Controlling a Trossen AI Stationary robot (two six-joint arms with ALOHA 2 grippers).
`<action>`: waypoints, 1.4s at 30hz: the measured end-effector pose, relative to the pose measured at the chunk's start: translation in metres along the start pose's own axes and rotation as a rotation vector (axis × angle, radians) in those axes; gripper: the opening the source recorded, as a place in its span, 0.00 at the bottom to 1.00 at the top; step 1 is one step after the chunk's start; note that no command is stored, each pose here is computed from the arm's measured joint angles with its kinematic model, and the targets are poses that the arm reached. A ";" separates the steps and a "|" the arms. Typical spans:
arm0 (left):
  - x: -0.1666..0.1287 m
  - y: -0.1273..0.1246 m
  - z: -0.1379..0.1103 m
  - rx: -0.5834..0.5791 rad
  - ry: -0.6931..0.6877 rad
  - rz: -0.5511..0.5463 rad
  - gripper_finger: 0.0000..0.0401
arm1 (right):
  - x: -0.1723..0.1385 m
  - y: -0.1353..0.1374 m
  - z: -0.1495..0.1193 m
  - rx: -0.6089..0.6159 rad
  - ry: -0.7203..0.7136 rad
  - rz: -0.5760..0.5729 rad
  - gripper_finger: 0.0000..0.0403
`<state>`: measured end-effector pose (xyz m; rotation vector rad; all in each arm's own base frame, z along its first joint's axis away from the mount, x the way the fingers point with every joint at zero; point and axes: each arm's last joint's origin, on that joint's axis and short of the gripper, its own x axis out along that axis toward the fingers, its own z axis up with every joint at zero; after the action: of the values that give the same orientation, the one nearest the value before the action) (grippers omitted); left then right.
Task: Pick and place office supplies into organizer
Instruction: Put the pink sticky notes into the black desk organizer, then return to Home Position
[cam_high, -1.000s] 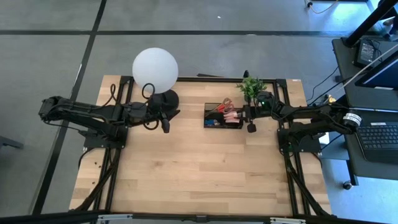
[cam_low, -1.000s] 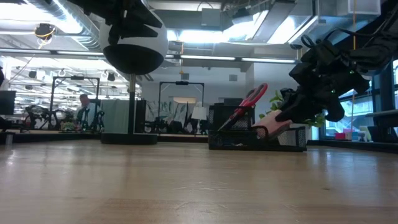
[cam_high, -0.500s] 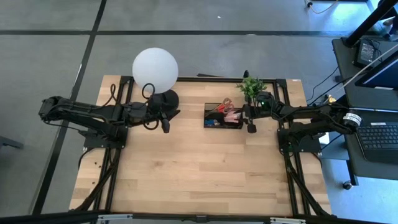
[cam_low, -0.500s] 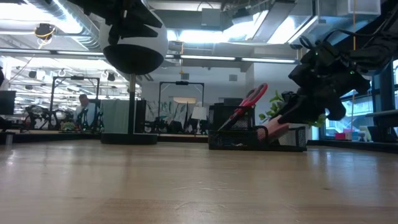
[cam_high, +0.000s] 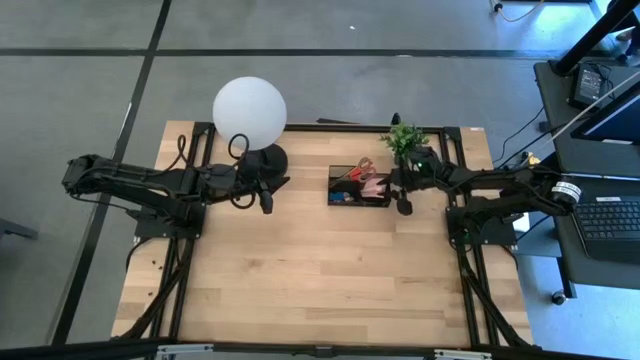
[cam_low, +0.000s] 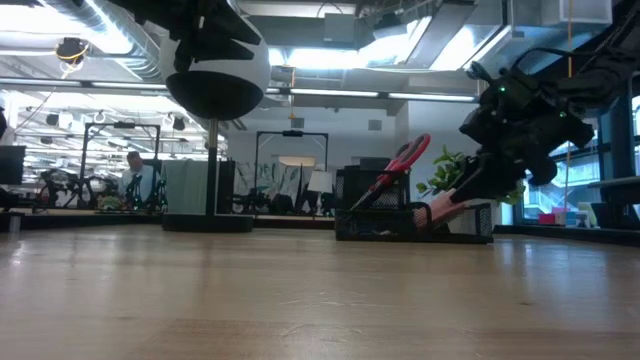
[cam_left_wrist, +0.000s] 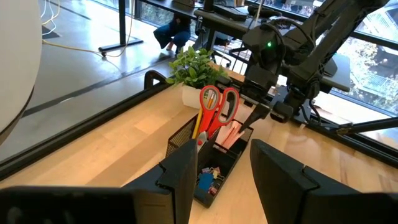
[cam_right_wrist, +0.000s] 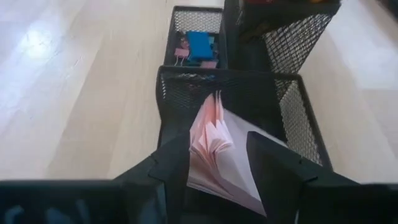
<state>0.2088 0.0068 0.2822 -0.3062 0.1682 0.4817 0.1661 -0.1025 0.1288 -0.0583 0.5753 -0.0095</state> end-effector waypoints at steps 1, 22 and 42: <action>0.000 0.000 0.000 0.000 0.000 0.000 0.36 | 0.000 0.000 0.002 0.005 0.013 0.009 0.40; 0.000 -0.001 0.000 0.000 0.011 -0.027 0.36 | -0.002 -0.002 0.051 0.081 0.318 0.012 0.41; -0.022 0.005 0.016 0.057 -0.077 -0.047 0.36 | -0.105 0.011 0.171 0.226 0.062 0.034 0.40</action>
<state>0.1883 0.0068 0.3008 -0.2353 0.0993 0.4404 0.1707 -0.0800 0.3288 0.1723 0.6336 -0.0432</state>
